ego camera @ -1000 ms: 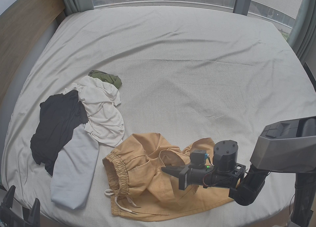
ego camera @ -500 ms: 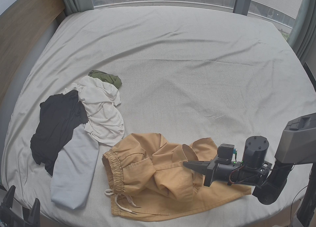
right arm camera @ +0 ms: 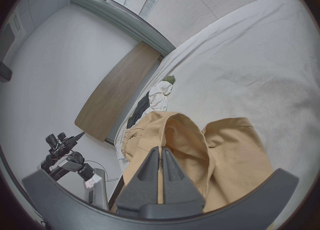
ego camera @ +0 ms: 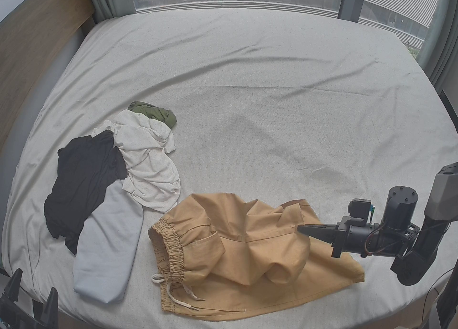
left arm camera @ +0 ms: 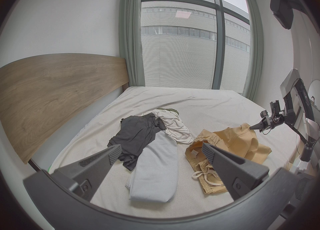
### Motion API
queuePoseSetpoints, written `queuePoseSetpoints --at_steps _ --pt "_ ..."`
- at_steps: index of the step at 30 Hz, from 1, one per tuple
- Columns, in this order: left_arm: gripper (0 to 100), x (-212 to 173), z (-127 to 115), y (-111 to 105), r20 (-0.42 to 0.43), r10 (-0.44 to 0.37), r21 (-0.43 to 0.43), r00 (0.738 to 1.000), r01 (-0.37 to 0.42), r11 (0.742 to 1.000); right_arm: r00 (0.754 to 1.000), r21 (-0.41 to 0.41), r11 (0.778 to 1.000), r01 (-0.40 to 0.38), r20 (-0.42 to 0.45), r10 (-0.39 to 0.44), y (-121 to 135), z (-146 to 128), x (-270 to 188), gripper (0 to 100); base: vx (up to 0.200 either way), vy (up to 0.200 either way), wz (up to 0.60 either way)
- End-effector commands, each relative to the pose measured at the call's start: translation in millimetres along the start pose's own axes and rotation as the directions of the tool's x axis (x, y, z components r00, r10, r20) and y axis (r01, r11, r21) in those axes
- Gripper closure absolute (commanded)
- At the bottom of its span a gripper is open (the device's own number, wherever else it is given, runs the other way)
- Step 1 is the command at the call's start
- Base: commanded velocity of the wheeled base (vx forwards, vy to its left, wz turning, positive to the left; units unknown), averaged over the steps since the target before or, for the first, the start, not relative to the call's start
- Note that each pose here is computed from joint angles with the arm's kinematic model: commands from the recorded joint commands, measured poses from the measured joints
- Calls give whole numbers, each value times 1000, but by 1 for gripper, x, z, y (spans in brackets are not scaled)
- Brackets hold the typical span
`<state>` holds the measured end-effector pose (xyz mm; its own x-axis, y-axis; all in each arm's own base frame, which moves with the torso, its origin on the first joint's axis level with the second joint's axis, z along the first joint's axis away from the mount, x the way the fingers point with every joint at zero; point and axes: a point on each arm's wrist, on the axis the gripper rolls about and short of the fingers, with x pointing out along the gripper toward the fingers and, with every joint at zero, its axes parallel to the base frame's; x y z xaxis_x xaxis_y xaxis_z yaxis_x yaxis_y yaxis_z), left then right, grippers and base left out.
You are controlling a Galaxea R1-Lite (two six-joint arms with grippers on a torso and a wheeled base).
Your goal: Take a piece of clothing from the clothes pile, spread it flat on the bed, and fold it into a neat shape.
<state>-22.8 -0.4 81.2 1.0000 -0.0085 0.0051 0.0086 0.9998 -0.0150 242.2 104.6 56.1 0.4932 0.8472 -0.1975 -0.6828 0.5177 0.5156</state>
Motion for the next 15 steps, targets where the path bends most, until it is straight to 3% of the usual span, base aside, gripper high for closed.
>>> queuePoseSetpoints --at_steps 1,14,15 --pt "0 0 -5 0 -2 1 1 1000 -1 1000 999 51 998 27 -26 -25 -12 -7 -11 100 0 0 0" --pt "0 0 -5 0 -2 -1 3 1000 1 1000 997 104 994 -17 -70 24 -29 -14 -14 100 0 0 0" --pt "0 0 -5 0 -2 1 3 1000 -1 1000 997 103 994 -22 -70 29 -28 -14 -13 0 0 0 0"
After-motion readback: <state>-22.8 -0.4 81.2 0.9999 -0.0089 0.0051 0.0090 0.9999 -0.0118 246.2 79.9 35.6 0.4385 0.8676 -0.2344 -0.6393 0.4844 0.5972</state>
